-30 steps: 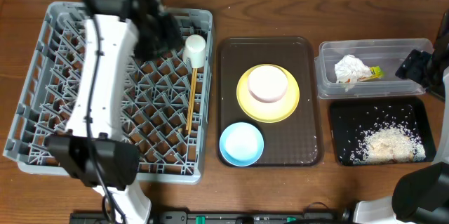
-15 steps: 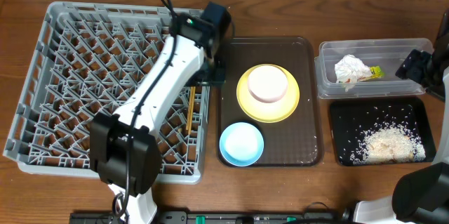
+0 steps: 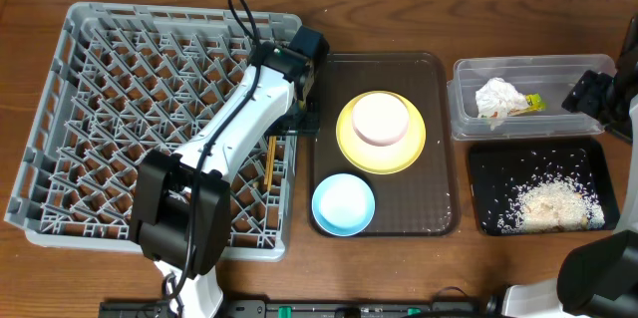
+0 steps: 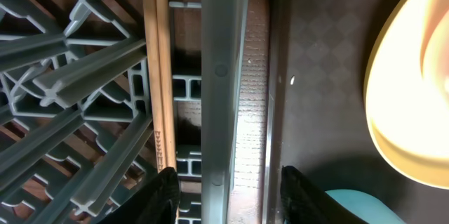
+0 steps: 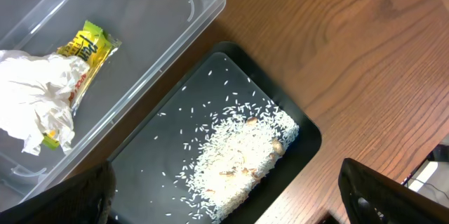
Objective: Sort waste into correct bins and load items into the dishwasher rack
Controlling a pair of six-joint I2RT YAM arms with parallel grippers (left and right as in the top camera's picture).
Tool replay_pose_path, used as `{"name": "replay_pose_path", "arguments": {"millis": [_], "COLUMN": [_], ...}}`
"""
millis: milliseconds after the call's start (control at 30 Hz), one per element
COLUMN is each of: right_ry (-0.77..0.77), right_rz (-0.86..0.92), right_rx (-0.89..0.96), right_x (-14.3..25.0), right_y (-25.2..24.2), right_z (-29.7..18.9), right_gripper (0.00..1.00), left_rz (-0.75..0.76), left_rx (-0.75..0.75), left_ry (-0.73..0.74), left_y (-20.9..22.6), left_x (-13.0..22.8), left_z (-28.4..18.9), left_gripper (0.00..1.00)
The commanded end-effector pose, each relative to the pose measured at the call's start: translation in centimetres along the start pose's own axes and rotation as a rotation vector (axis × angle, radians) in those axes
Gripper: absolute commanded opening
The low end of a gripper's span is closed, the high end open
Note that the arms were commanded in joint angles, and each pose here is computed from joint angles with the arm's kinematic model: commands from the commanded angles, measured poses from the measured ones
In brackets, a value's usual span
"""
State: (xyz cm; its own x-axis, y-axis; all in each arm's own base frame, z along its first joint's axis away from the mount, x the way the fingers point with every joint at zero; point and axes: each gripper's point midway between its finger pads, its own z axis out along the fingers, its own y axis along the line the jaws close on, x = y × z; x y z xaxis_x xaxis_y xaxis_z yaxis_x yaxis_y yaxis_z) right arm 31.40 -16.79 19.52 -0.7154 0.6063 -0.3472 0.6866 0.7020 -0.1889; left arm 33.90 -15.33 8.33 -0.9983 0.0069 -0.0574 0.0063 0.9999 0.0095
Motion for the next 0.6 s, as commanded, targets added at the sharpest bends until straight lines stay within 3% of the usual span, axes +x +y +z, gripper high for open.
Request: {"name": "replay_pose_path", "arguments": {"millis": [0, 567], "right_ry": [-0.021, -0.021], "right_rz": [0.028, 0.028], "right_rx": [0.006, 0.006], "right_x": [-0.3, -0.3], "right_y": [-0.6, -0.6], "right_z": [-0.6, -0.6], "right_gripper": [0.99, 0.99], "left_rz": [-0.004, -0.044], "left_rx": [-0.017, 0.008], "left_ry": [-0.002, -0.051], "left_y": [0.3, -0.3], "left_x": [-0.2, -1.4], "left_z": [0.5, 0.4], "left_gripper": [0.49, 0.43]}}
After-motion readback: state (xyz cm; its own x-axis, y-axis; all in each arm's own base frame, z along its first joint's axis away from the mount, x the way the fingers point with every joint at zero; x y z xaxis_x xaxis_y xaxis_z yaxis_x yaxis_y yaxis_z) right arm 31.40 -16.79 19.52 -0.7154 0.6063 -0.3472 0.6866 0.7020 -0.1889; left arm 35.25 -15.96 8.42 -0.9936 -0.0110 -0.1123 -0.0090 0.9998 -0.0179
